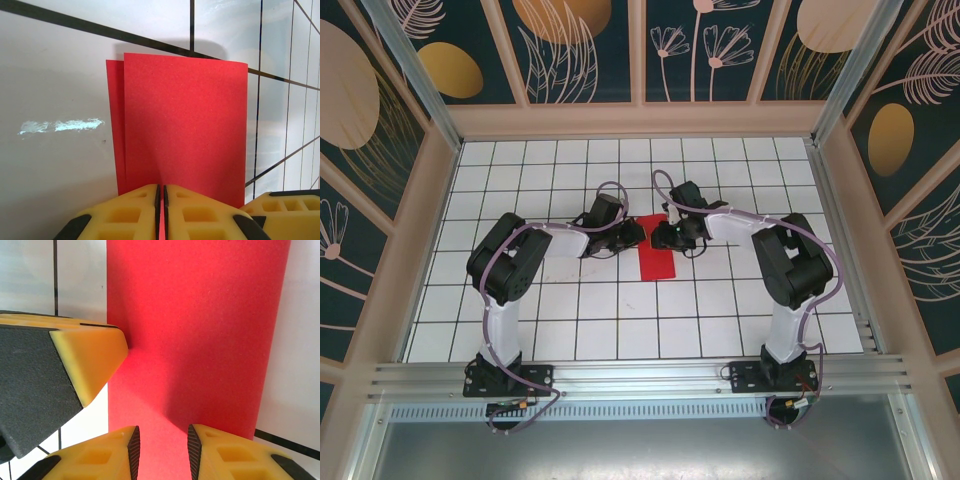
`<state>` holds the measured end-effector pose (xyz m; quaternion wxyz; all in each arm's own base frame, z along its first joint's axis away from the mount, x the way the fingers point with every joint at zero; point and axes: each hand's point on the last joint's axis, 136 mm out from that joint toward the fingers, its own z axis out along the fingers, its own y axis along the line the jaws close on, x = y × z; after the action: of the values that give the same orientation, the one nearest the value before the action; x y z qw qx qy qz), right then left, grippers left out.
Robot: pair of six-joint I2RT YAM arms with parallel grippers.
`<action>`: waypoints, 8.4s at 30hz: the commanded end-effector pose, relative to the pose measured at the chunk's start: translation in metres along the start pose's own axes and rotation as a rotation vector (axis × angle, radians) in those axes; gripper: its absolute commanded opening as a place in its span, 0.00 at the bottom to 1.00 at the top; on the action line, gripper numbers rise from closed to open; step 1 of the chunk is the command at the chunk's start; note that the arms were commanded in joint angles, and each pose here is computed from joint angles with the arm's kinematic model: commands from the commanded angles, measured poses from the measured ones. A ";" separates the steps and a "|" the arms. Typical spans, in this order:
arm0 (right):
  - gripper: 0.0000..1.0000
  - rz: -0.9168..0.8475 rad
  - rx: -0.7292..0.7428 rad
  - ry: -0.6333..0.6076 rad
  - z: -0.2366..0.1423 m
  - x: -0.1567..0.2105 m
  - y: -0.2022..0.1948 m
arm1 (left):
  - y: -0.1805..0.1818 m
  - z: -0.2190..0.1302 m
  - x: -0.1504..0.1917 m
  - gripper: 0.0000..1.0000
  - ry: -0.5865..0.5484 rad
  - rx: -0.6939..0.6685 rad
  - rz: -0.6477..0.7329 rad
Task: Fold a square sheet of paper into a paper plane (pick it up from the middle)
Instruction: First fold in half a square sheet of paper at the center of the table.
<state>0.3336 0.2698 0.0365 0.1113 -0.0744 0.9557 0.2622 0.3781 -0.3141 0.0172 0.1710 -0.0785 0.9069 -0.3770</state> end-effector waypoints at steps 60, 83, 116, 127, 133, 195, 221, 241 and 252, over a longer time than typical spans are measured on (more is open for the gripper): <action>0.46 0.017 0.120 -0.058 0.004 -0.006 -0.030 | 0.002 -0.014 0.002 0.18 0.014 -0.074 0.021; 0.45 0.047 0.221 -0.023 0.017 0.002 -0.047 | -0.029 -0.031 -0.011 0.20 -0.043 0.014 0.041; 0.44 0.076 0.330 0.031 0.032 0.018 -0.064 | -0.006 -0.009 0.012 0.17 0.032 -0.093 0.058; 0.44 0.097 0.373 0.039 0.038 0.024 -0.070 | -0.012 -0.011 0.017 0.17 0.043 -0.057 0.054; 0.46 0.105 0.369 0.042 0.039 0.026 -0.069 | -0.011 -0.010 0.019 0.17 0.049 -0.050 0.049; 0.33 0.101 -0.124 -0.026 -0.006 0.012 0.004 | 0.061 -0.003 0.034 0.12 0.088 -0.397 0.079; 0.22 0.179 -0.182 0.093 -0.002 0.075 -0.021 | 0.081 -0.005 0.039 0.11 0.081 -0.461 0.079; 0.08 0.151 -0.166 0.107 -0.011 0.078 -0.019 | 0.079 -0.003 0.038 0.11 0.078 -0.448 0.079; 0.10 0.132 -0.212 -0.161 -0.027 -0.041 -0.007 | 0.078 -0.003 0.039 0.11 0.085 -0.439 0.089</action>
<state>0.3488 0.2488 0.0753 0.1512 -0.0082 0.9134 0.3778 0.3635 -0.3081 0.0120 0.1741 -0.0471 0.9483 -0.2613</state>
